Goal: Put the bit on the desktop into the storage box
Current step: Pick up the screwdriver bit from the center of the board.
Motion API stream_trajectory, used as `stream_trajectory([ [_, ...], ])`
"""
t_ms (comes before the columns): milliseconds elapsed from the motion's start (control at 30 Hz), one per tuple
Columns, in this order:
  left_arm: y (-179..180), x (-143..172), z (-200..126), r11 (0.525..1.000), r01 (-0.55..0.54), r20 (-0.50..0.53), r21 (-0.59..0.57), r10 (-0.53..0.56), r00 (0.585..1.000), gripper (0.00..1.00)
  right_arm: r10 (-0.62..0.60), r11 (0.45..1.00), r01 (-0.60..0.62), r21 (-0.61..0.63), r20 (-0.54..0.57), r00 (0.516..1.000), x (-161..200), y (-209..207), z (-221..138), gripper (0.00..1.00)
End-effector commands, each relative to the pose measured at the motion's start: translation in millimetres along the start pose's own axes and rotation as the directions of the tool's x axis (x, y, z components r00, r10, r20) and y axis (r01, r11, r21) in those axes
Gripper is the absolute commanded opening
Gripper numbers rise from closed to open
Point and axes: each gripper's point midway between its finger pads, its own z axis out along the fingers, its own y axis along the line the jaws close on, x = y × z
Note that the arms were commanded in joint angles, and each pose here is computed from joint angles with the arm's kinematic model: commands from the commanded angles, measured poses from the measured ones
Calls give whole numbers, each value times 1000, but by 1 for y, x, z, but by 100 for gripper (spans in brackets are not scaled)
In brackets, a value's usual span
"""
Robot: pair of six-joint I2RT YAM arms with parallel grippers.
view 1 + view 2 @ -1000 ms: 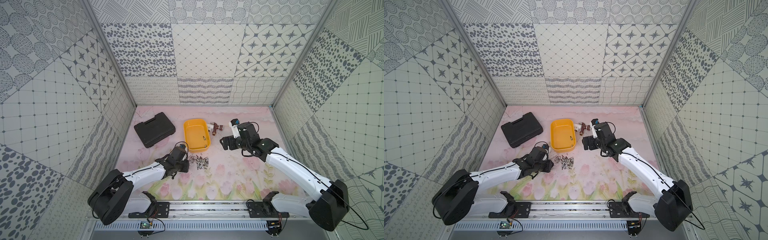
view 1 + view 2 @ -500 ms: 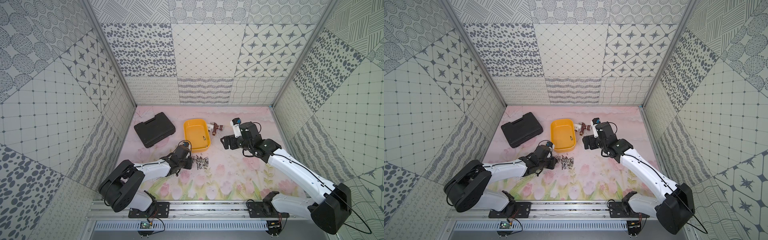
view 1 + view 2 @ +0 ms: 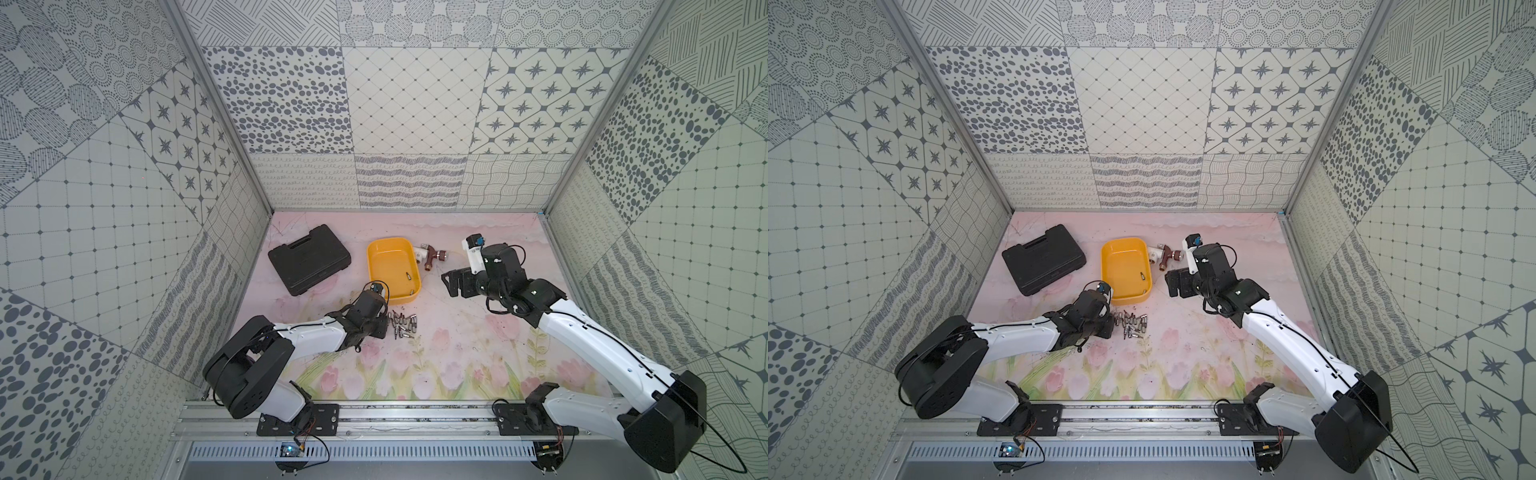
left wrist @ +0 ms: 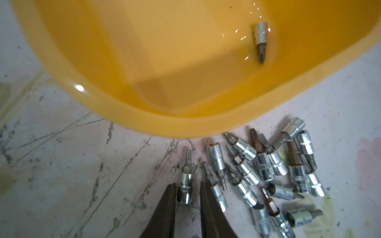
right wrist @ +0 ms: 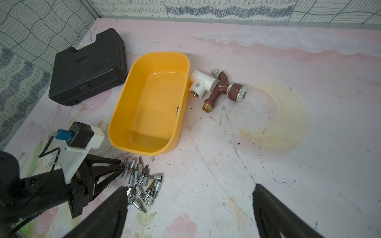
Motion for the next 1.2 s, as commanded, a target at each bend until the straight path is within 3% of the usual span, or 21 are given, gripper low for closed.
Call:
stream_trajectory([
  [0,14,9,-1,993,-60,-60,-104,54,997,25,-13,1000,13,-8,73,997,-17,4,-10,97],
  [767,4,11,9,986,-122,-102,-117,110,989,24,-6,1000,6,8,85,996,-13,-1,-10,97],
  [1167,6,25,9,975,-163,-145,-149,141,979,12,-6,1000,4,19,92,996,-12,-3,-11,97],
])
